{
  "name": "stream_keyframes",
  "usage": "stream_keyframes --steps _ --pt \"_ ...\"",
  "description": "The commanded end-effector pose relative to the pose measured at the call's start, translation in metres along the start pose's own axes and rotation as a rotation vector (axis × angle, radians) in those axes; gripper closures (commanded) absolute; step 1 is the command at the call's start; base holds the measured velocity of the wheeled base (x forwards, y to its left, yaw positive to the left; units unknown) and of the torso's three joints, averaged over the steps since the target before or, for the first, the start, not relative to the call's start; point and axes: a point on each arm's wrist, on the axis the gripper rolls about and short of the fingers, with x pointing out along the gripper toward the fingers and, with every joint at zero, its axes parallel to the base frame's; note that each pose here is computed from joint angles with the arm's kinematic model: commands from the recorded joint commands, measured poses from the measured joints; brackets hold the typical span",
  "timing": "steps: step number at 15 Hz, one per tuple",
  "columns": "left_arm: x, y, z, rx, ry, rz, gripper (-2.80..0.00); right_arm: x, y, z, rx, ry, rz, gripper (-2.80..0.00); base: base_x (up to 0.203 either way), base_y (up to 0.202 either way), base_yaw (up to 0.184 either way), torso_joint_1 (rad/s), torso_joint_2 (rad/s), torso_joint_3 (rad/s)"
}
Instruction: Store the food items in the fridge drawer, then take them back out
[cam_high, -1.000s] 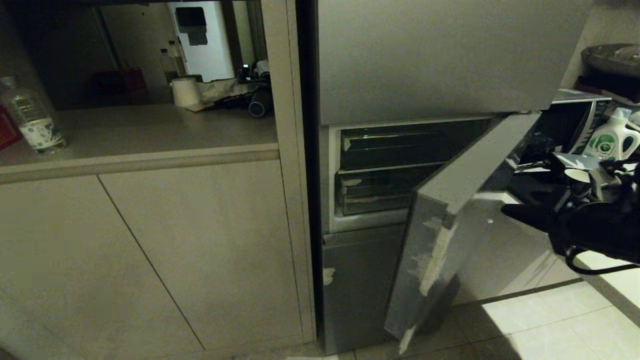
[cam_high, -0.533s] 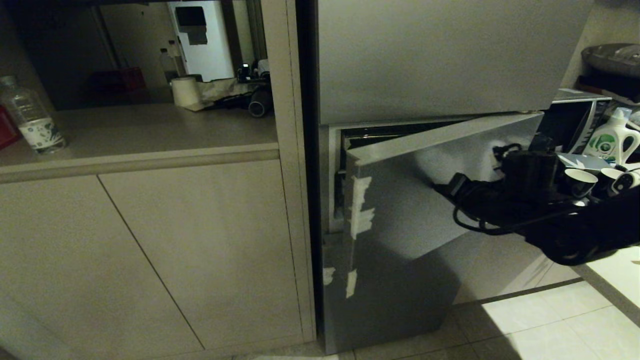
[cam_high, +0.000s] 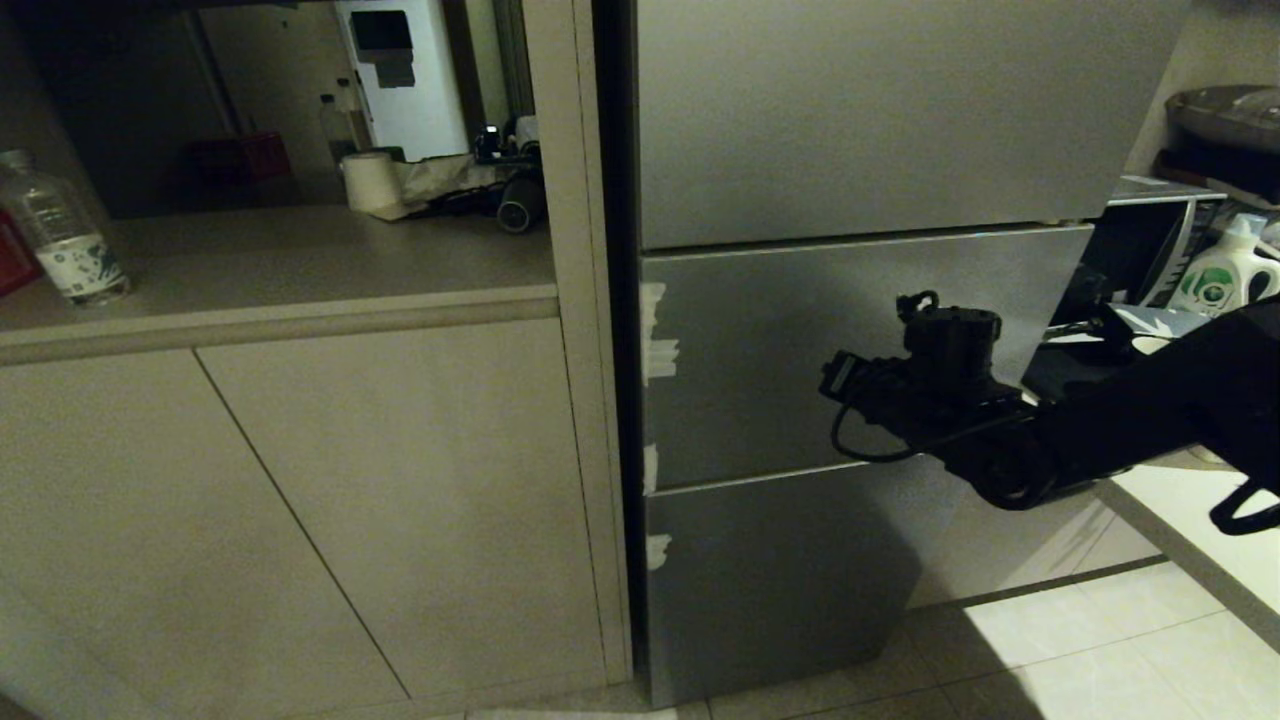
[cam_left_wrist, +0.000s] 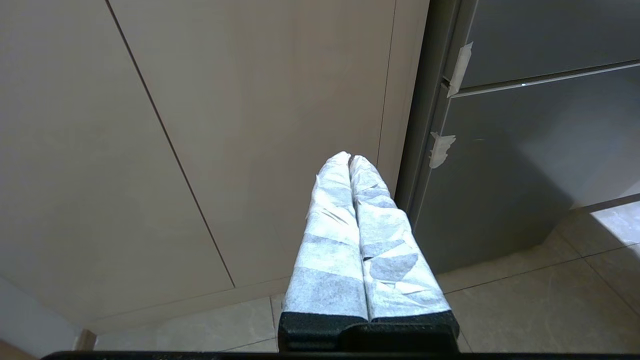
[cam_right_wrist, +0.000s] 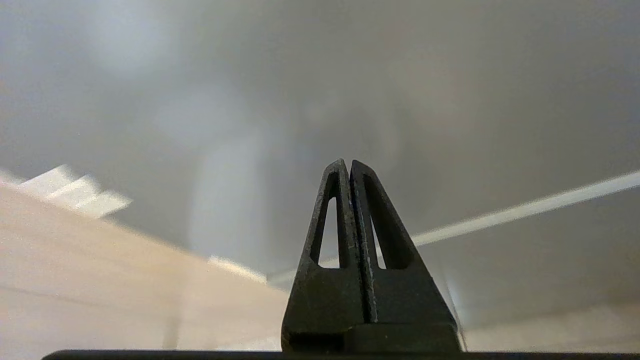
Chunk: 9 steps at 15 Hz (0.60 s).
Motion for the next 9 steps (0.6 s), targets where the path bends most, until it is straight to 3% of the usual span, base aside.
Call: stream_keyframes --steps 1,4,6,9 --pt "0.0 0.0 0.0 0.0 0.0 0.0 0.0 -0.054 0.012 0.032 0.005 -0.057 0.026 0.0 0.0 0.0 0.0 0.0 0.0 0.0" --pt "0.0 0.0 0.0 0.0 0.0 0.0 0.0 -0.13 0.013 0.058 -0.001 -0.113 0.027 0.0 0.0 0.0 0.0 0.0 0.0 0.0" --pt "0.0 0.0 0.0 0.0 0.0 -0.001 0.0 -0.211 0.013 0.079 -0.044 -0.217 0.037 0.0 0.0 0.0 0.0 0.0 0.0 0.0" --pt "0.0 0.0 0.0 0.0 0.001 0.0 0.0 -0.33 -0.001 0.065 -0.186 -0.364 0.004 0.0 0.0 0.0 0.0 0.0 0.0 0.0"
